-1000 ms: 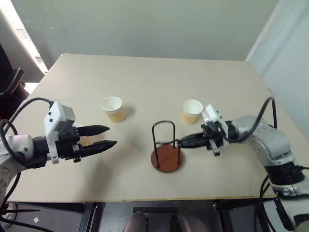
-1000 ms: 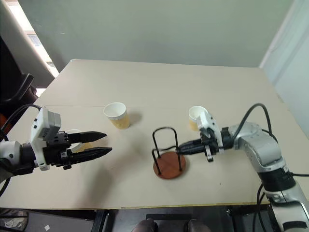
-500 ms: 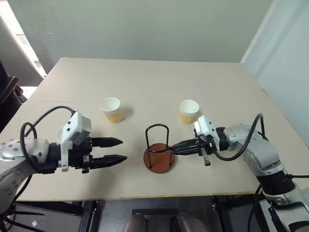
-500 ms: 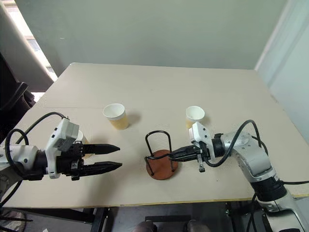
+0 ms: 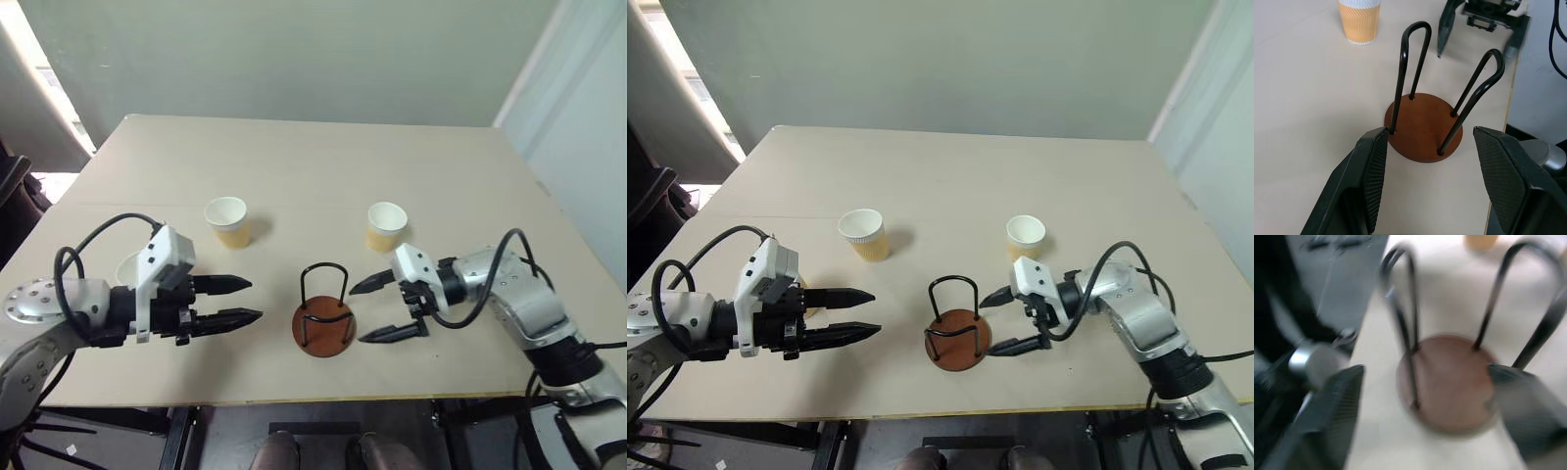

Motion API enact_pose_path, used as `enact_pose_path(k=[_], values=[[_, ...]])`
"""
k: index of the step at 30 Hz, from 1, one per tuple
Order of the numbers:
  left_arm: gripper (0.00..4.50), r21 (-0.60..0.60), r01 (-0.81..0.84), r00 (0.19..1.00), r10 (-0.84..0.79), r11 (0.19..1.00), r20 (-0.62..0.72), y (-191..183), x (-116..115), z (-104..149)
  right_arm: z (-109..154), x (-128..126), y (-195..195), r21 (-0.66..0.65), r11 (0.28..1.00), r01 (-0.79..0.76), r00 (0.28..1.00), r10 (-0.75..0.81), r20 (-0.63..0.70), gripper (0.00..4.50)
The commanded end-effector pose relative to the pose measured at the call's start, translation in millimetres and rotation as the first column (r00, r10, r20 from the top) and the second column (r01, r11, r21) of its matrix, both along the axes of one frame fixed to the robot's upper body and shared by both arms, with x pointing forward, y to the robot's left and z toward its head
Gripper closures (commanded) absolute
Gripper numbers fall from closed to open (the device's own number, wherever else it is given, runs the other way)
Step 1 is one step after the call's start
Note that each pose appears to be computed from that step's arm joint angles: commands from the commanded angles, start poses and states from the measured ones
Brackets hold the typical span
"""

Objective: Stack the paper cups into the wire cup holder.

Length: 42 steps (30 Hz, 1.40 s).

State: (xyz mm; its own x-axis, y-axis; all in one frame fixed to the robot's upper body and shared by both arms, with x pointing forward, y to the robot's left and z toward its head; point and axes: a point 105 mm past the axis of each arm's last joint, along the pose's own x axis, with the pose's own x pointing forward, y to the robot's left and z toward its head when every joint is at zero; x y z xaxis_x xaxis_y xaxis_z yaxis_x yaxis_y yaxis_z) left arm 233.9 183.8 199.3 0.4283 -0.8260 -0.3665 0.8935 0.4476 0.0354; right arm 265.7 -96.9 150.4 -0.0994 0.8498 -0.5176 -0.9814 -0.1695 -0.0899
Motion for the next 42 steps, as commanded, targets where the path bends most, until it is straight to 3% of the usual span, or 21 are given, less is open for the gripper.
enact_pose_path(k=[1,4,6,8,14,18,27,30,32,41,42], values=[[1.55,-0.086,0.026,0.994,-0.016,0.996,0.111,-5,3,27,48,18,-31,-0.033,0.998,0.044,0.989,-0.039,0.145,0.02],[1.55,-0.218,-0.005,0.977,0.052,0.976,0.207,-4,17,53,87,61,-47,0.027,0.978,0.205,0.923,-0.202,0.327,0.02],[1.55,-0.286,-0.03,0.964,0.103,0.958,0.246,-6,28,65,91,79,-45,0.022,0.969,0.245,0.894,-0.235,0.382,0.02],[1.55,-0.286,-0.037,0.956,0.117,0.958,0.269,-12,39,68,81,92,-41,-0.025,0.969,0.246,0.884,-0.213,0.416,0.02],[1.55,-0.144,-0.173,0.92,0.212,0.974,0.329,-34,70,45,49,126,-34,-0.126,0.952,0.28,0.859,-0.19,0.475,0.02],[1.55,-0.043,-0.188,0.914,0.191,0.981,0.357,-39,72,34,34,138,-30,-0.157,0.942,0.296,0.857,-0.189,0.48,0.02],[1.55,-0.059,-0.16,0.916,0.17,0.985,0.363,-38,59,39,18,142,-24,-0.231,0.94,0.251,0.872,-0.117,0.475,0.02],[1.55,-0.114,-0.126,0.91,0.16,0.986,0.383,-36,54,55,18,144,-23,-0.234,0.939,0.252,0.868,-0.112,0.483,0.61],[1.55,-0.136,-0.109,0.909,0.154,0.985,0.387,-33,51,63,19,145,-23,-0.237,0.939,0.251,0.866,-0.108,0.487,1.28],[1.55,-0.022,-0.046,0.921,0.051,0.999,0.386,-5,21,88,19,145,-26,-0.251,0.937,0.244,0.874,-0.101,0.475,4.4],[1.55,-0.008,-0.022,0.93,0.023,1.0,0.368,-4,14,87,21,144,-26,-0.248,0.939,0.238,0.877,-0.098,0.469,4.46]])
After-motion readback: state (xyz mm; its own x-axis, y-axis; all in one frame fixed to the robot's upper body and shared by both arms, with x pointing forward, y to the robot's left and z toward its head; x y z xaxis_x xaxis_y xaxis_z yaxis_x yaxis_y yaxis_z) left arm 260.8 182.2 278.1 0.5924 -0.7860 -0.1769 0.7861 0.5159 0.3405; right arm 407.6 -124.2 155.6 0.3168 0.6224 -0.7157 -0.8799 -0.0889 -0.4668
